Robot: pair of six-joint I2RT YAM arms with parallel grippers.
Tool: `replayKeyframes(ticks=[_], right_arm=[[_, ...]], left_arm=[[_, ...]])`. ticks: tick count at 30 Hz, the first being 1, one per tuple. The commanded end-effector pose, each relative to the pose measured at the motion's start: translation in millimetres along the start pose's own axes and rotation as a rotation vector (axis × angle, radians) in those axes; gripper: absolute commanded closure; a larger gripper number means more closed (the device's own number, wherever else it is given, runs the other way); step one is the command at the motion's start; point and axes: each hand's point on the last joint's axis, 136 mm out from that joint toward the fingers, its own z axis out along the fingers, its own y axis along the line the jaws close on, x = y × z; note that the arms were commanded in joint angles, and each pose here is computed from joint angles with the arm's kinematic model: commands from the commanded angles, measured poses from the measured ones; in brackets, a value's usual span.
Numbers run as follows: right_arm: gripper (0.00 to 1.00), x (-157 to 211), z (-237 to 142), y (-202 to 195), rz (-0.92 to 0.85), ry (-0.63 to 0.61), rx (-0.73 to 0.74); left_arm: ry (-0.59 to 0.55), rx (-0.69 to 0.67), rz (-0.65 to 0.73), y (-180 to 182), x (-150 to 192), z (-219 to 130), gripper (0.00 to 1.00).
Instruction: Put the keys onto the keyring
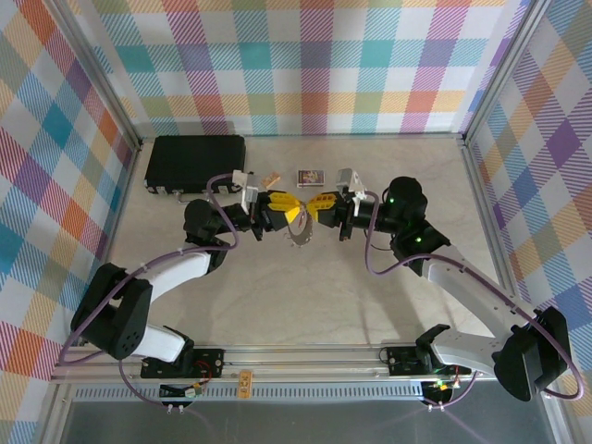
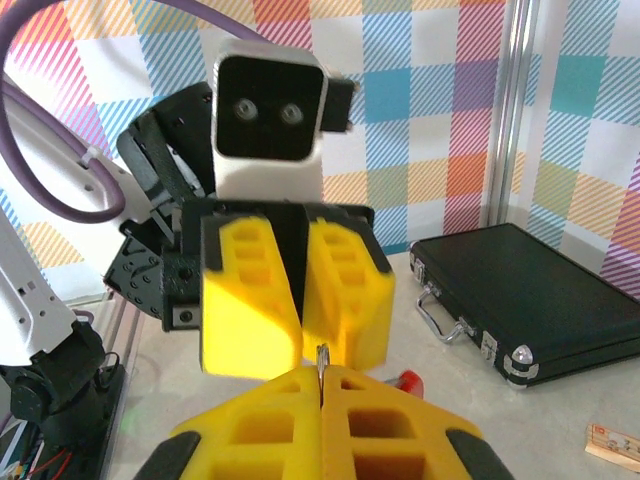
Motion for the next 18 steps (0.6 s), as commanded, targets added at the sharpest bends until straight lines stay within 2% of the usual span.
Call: replayKeyframes(ticks=[1,18], right_arm=[[1.00,-10,-1,7,-0.007,-0.033,-0.049],[1.00,-14,5,12,0.026,-0.050,-0.129]], left_arm=[[-0.050,-0.020,0.074,-5,-18,-5,0.76],[-0.003,0.040,0.034,-7,-5,4,0.73]])
